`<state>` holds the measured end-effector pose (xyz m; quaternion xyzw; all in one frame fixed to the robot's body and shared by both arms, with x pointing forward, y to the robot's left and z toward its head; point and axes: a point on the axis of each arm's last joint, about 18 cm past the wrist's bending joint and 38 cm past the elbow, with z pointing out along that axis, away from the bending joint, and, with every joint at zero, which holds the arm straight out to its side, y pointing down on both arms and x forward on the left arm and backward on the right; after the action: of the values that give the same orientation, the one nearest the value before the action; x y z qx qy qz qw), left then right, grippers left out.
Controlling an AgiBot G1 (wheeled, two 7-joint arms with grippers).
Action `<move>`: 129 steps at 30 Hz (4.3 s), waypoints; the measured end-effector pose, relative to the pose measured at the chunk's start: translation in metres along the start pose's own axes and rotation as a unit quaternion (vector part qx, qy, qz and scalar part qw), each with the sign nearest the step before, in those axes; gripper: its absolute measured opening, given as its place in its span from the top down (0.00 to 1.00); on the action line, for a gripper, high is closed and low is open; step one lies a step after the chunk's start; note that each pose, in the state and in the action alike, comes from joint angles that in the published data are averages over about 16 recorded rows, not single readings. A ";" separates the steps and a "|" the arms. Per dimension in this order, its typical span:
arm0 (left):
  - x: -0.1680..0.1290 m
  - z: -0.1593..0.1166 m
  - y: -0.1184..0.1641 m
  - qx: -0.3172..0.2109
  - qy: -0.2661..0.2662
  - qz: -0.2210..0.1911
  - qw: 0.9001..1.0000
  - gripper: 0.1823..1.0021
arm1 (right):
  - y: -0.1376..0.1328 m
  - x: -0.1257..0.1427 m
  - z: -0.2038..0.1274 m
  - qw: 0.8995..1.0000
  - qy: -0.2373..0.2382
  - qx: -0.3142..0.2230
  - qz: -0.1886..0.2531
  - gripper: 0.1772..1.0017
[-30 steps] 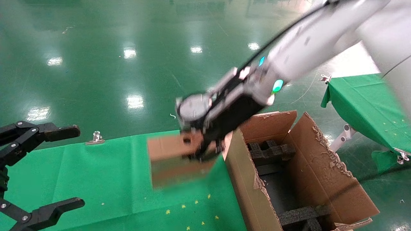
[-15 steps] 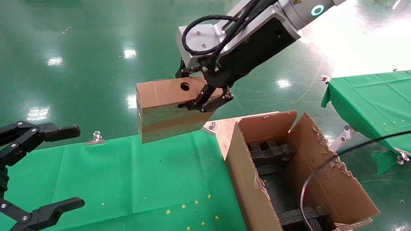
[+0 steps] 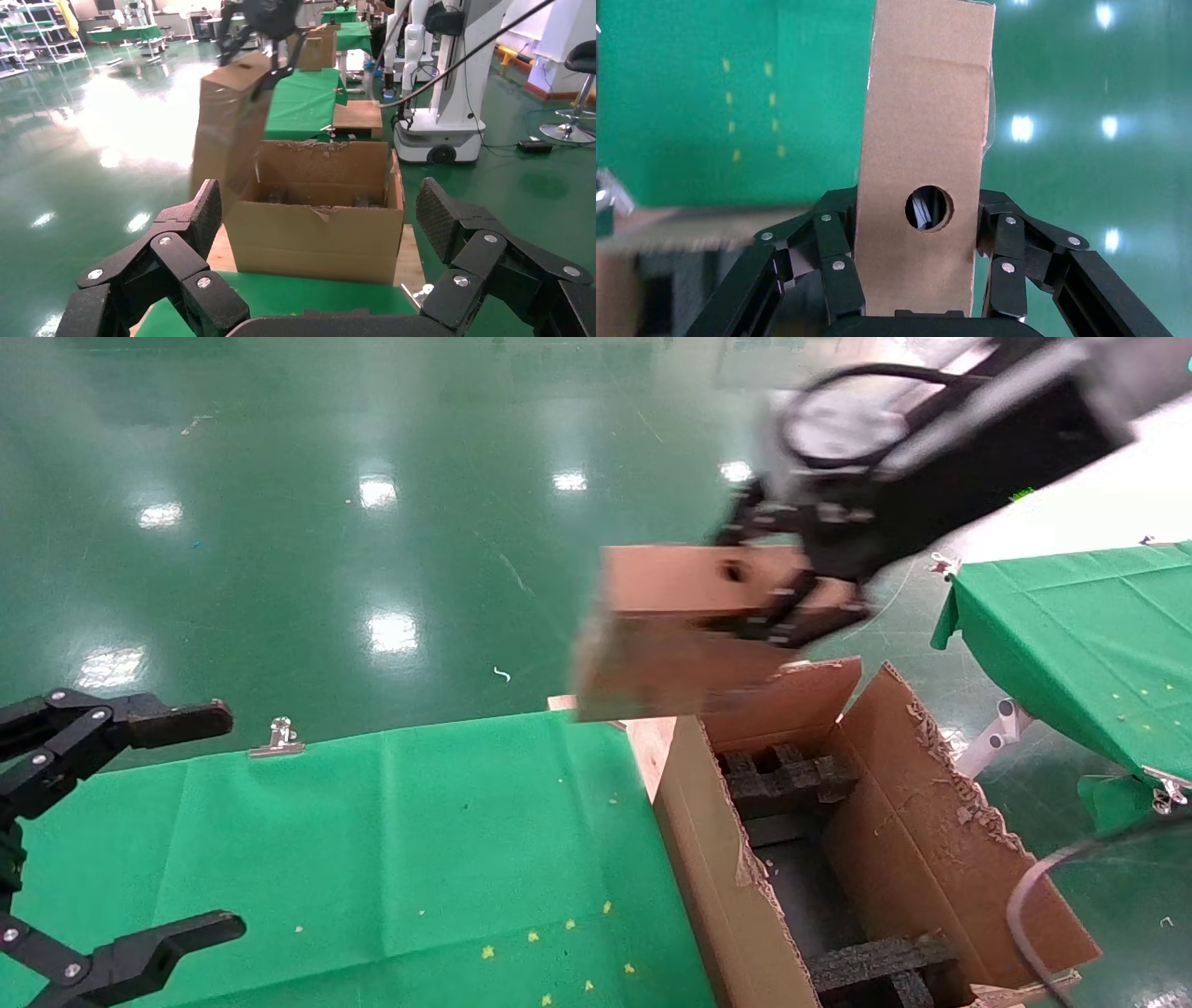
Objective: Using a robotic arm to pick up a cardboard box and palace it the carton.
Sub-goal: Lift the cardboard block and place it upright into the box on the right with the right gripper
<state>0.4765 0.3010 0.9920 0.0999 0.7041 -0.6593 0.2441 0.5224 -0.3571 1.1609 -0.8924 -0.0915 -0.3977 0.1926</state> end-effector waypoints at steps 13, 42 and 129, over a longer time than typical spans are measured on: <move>0.000 0.000 0.000 0.000 0.000 0.000 1.000 0.00 | 0.097 -0.050 -0.037 0.988 0.016 -0.071 0.138 0.72; 0.000 0.000 0.000 0.000 0.000 0.000 1.000 0.00 | 0.225 -0.145 -0.004 0.844 0.129 -0.021 0.520 0.72; 0.000 0.000 0.000 0.000 0.000 0.000 1.000 0.00 | 0.243 -0.178 0.118 0.732 0.204 -0.214 0.614 0.76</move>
<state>0.4766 0.3012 0.9921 0.0996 0.7039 -0.6595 0.2442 0.5601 -0.5305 0.8907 -0.6695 0.6051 -0.3747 0.2127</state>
